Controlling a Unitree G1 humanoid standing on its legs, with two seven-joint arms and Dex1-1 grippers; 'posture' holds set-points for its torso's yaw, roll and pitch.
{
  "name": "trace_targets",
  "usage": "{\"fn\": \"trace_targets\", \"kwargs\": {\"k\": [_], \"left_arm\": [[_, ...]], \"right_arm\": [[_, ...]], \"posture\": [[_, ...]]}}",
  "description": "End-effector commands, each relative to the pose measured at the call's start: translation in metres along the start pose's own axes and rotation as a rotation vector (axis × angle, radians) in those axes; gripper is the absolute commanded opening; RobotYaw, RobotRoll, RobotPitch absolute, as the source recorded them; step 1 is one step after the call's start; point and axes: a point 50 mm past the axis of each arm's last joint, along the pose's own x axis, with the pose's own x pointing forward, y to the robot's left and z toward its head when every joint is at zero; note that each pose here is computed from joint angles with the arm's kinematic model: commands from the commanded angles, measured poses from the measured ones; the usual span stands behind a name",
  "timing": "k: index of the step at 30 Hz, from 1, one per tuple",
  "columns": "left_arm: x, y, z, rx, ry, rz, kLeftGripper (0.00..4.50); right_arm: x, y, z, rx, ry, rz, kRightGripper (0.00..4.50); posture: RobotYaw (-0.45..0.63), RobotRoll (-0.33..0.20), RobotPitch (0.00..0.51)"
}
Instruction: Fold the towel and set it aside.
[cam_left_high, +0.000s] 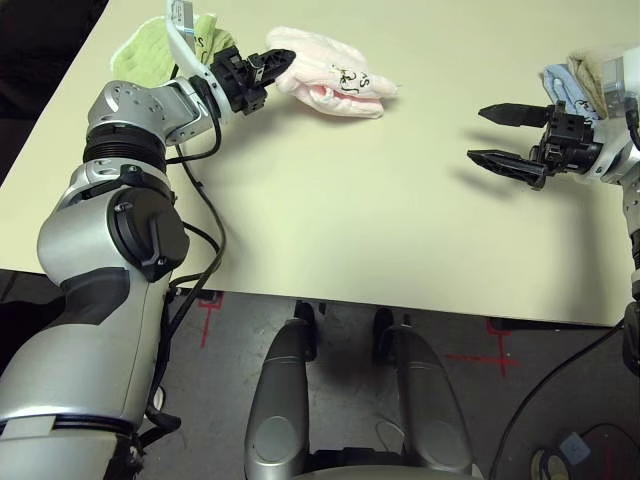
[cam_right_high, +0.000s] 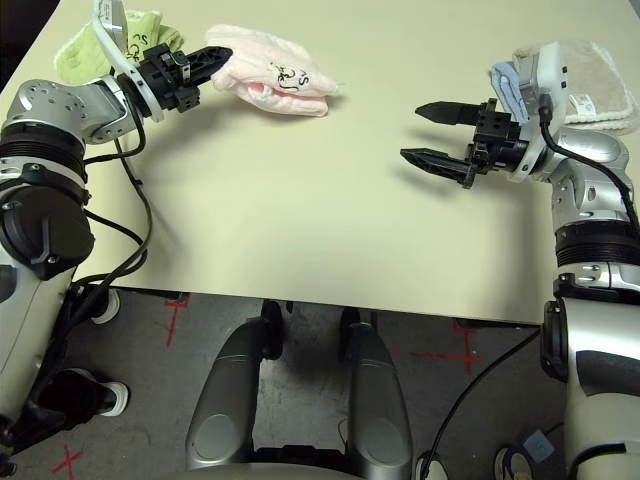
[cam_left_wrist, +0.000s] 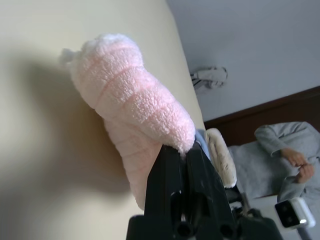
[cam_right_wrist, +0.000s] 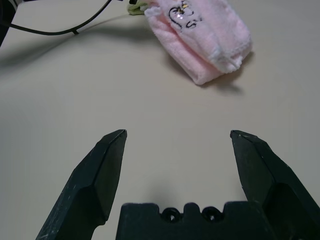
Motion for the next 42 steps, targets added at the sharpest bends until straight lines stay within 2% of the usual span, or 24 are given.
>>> {"fn": "trace_targets", "kwargs": {"k": [1, 13, 24, 27, 33, 42], "left_arm": [[0.001, -0.018, 0.021, 0.039, -0.097, -0.050, 0.02], [-0.009, -0.034, 0.053, 0.076, -0.293, -0.088, 0.02], [-0.012, -0.045, 0.070, 0.112, -0.422, -0.093, 0.02], [-0.014, -0.044, 0.074, 0.136, -0.459, -0.067, 0.02], [-0.030, -0.027, 0.083, 0.259, -0.539, 0.085, 0.02], [-0.047, -0.035, 0.099, 0.254, -0.672, 0.029, 0.02]], "right_arm": [[-0.003, 0.000, -0.006, 0.005, -0.013, -0.017, 4.50], [0.001, 0.002, -0.011, 0.004, -0.009, -0.011, 4.50], [0.011, 0.003, -0.003, -0.002, -0.026, 0.010, 4.50], [0.013, 0.003, 0.000, -0.003, -0.029, 0.011, 4.50], [0.016, 0.005, 0.006, -0.006, -0.042, 0.008, 4.50], [0.023, 0.008, 0.010, 0.002, -0.044, 0.013, 4.50]], "posture": [[0.10, 0.000, 0.377], [0.10, 0.000, 0.381], [0.11, 0.000, 0.385], [0.11, 0.000, 0.385], [0.10, 0.000, 0.390], [0.11, 0.000, 0.391]]}}
